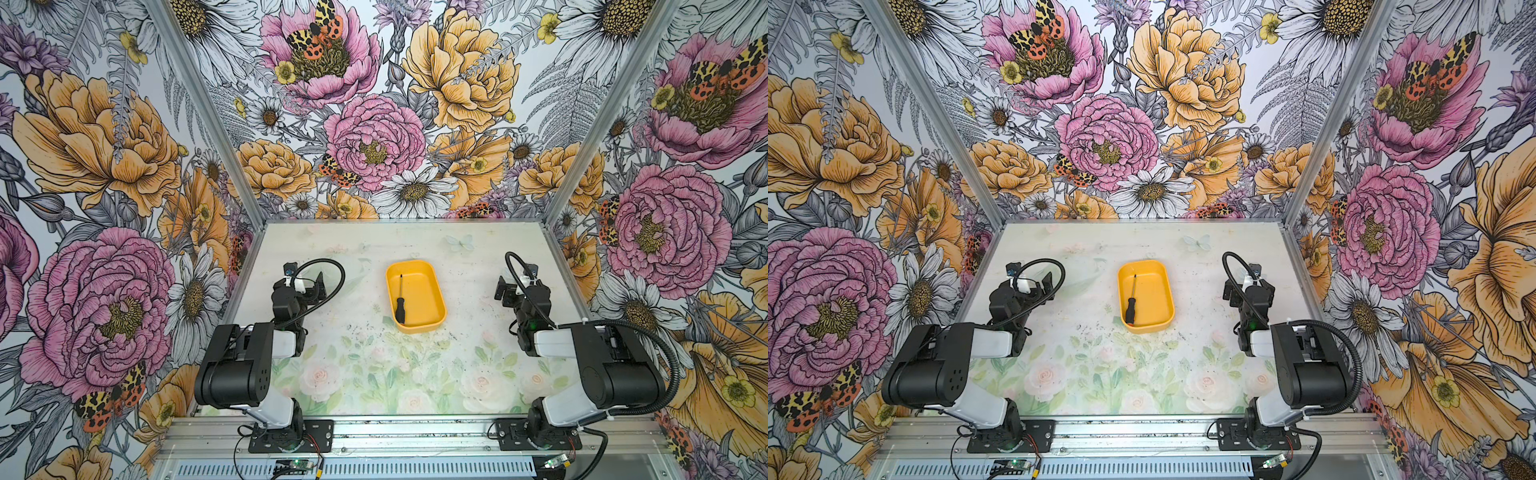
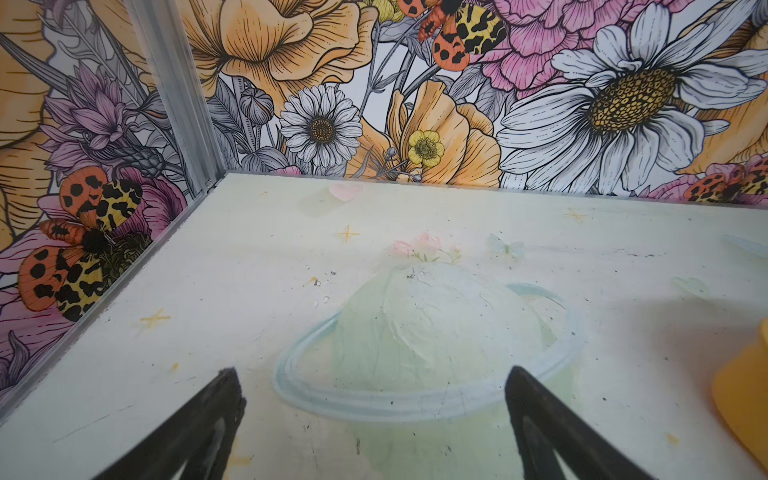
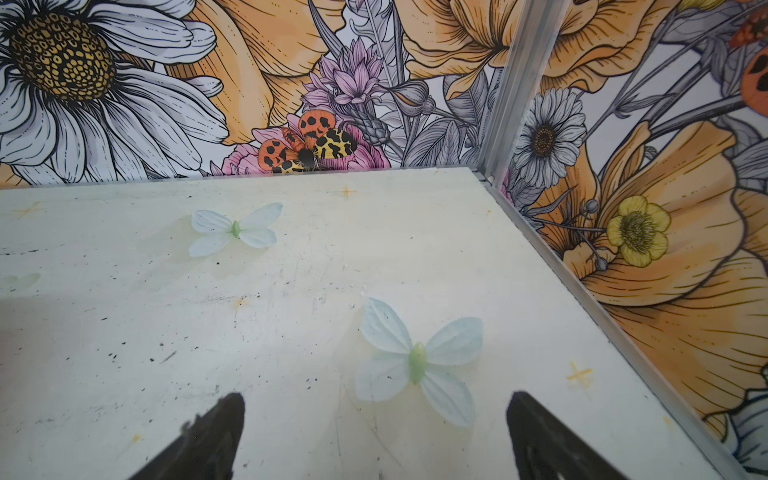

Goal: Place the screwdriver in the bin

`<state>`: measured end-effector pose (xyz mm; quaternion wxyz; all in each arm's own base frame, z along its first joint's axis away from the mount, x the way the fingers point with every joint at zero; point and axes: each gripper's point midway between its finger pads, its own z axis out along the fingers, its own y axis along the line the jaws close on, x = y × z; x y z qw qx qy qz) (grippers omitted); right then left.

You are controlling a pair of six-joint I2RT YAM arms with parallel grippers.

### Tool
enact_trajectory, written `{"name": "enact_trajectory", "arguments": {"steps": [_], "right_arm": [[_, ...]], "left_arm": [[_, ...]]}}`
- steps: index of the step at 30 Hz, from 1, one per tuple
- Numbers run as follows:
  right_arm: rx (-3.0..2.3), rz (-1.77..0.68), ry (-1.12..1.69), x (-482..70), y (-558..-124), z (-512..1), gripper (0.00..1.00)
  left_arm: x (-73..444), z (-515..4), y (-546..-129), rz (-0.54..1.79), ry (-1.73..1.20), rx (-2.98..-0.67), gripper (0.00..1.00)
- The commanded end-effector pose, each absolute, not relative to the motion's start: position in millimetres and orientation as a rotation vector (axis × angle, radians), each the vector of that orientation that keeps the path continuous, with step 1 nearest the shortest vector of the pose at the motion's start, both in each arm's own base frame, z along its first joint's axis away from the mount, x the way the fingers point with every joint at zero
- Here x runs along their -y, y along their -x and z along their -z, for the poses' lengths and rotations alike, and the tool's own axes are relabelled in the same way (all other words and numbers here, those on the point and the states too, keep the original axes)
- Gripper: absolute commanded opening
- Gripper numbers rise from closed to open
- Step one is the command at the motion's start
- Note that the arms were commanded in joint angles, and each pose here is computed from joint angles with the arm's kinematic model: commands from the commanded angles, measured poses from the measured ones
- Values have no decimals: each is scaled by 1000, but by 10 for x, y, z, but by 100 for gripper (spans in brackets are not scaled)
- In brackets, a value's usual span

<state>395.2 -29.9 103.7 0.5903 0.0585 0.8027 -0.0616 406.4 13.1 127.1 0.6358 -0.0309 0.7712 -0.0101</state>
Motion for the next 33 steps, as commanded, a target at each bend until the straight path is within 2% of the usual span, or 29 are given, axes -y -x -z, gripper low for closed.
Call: {"name": "enact_trajectory", "arguments": {"steps": [1, 33], "right_arm": [[-1846, 147, -138, 316, -4017, -1118, 100], [-1839, 156, -134, 306, -3996, -1127, 100]], "left_arm": [[-135, -1288, -4077, 42, 69, -1759, 99], [-127, -1292, -4069, 35, 69, -1756, 99]]}}
